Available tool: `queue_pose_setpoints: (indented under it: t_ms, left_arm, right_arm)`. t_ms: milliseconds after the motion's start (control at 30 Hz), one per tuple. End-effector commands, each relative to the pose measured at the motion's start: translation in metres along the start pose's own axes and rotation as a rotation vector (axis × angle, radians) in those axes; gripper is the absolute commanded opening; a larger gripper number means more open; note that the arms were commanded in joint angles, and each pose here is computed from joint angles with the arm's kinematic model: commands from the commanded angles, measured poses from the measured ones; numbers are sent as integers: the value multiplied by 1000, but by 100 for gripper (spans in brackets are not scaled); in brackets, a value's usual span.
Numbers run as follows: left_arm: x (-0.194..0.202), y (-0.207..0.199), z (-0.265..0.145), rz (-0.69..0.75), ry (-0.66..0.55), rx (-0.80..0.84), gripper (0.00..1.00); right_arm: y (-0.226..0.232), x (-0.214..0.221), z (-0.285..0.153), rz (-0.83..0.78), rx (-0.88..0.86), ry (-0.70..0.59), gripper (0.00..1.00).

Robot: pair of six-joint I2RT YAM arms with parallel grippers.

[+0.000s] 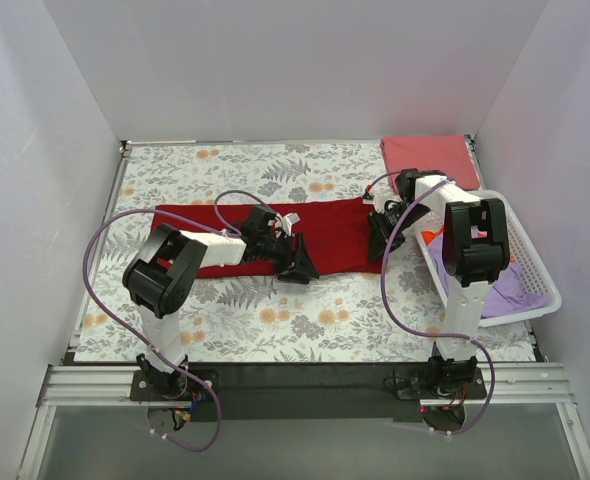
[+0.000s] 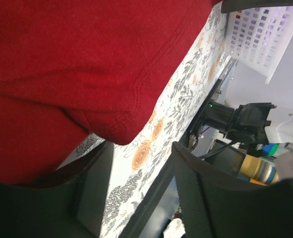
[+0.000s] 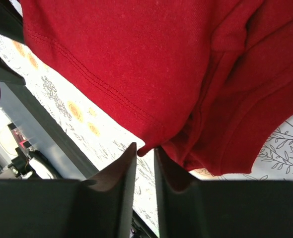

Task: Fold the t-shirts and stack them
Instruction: Fold the tshirt

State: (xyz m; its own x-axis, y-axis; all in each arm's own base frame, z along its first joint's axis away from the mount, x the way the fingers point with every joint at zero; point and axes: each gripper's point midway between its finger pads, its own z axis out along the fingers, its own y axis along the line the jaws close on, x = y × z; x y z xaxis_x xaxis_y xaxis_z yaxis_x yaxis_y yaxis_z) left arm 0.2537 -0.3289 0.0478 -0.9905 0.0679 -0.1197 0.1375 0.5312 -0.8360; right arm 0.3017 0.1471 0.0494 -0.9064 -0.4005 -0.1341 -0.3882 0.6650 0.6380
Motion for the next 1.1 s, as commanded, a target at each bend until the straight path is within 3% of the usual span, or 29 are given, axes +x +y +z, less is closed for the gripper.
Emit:
queue_pose_setpoints:
  t_ms: [0, 233, 267, 333, 400, 667, 833, 1067]
  left_arm:
    - [-14, -19, -5, 1, -28, 35, 47]
    - [-15, -8, -3, -82, -9, 7, 36]
    - [-17, -6, -3, -90, -15, -5, 36]
    - [-19, -4, -4, -122, -17, -13, 48]
    - [-20, -4, -4, -129, -16, -17, 51]
    - [-24, 5, -3, -157, -26, -79, 49]
    - [-26, 6, 1, -162, -18, -75, 40]
    - [-25, -12, -4, -145, -5, -13, 16]
  right_arm:
    - [8, -12, -8, -12, -26, -38, 24]
    - [9, -10, -8, -20, -30, -39, 12]
    - [10, -10, -7, -20, -32, -39, 11]
    - [10, -10, -7, -18, -34, -38, 9]
    - [9, -10, -7, -16, -35, -38, 5]
    - [9, -10, -6, -20, -34, -37, 1]
    - [9, -10, -7, -23, -33, -39, 1]
    - [16, -17, -11, -45, -56, -66, 1]
